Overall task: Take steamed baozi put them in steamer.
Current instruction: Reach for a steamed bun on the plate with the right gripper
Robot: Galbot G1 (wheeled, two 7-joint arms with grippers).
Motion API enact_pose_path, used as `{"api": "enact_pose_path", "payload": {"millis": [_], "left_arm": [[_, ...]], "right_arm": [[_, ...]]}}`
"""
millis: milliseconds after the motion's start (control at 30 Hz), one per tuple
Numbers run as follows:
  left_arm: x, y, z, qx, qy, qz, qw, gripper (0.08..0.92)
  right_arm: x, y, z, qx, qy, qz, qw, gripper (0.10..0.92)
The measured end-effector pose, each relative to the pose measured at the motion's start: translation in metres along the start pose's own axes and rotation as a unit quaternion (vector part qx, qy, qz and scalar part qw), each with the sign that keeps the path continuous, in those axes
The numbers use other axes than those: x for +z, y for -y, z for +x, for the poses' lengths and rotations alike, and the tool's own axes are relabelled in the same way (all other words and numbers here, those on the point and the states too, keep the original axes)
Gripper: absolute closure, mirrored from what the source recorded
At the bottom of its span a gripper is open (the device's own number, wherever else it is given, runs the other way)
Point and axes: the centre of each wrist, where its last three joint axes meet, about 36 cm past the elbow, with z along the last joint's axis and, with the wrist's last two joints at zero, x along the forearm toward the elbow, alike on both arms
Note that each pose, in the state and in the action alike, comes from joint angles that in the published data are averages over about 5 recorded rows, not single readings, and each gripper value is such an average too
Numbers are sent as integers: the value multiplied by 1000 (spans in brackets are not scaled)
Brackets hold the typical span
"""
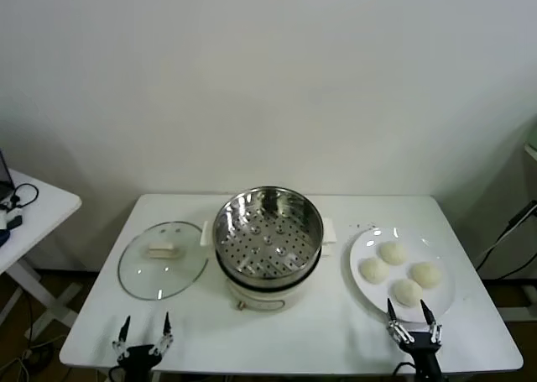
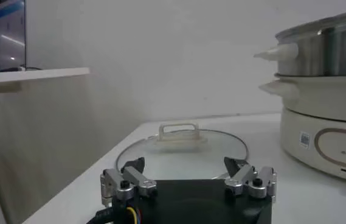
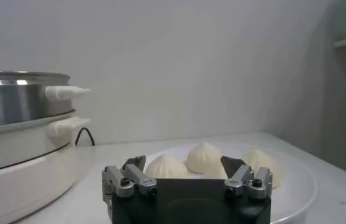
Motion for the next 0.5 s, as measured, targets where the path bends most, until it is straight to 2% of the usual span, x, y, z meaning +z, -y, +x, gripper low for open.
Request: {"api": "enact_pose_path", "payload": {"millis": [167,300,500], "left_arm": [[-1,-1,0,0,3,-3,1000,177],[-1,-2,-1,1,8,-7,1000,177],[-3,-4,-3,2,16,-13,1000,177]], "right_arm": [[-38,8,-33,-4,-10,0,1000,200],[-82,18,-75,-19,-41,2,999,200],[-153,35,-140,-98,-107,89,985,200]]}}
